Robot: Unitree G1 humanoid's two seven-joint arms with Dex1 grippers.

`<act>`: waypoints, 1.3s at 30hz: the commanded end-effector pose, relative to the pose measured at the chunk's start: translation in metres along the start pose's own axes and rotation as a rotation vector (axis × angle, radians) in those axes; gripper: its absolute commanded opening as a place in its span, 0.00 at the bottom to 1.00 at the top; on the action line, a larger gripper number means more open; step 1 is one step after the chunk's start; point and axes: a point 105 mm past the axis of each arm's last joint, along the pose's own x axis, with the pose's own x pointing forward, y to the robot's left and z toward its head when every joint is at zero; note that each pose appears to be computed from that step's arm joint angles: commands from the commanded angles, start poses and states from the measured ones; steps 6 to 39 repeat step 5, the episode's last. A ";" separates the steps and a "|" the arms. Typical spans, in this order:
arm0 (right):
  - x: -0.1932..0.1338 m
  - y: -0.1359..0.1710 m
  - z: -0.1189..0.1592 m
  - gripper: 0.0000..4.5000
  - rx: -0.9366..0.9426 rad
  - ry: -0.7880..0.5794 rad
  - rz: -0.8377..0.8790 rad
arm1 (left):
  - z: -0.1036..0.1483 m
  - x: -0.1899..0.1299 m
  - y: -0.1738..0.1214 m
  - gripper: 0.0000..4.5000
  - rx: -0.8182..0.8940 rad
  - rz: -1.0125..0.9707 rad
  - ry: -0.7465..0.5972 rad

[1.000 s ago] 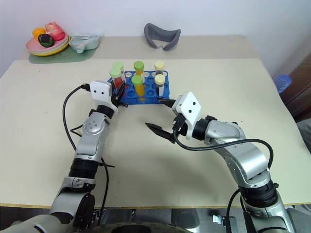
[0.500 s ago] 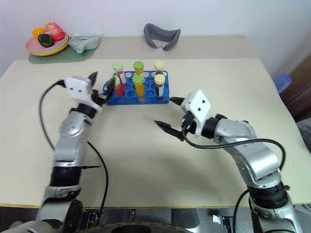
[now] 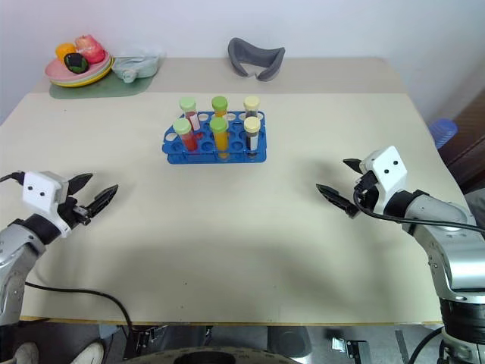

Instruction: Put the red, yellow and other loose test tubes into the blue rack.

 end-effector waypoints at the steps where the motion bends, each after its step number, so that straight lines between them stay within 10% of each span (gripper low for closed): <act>1: -0.002 -0.004 0.002 1.00 -0.026 -0.019 -0.007 | 0.008 -0.009 0.004 0.70 0.015 0.044 -0.025; 39: 0.003 -0.003 0.000 1.00 -0.018 -0.024 0.007 | 0.005 -0.012 -0.006 0.70 -0.005 0.059 -0.021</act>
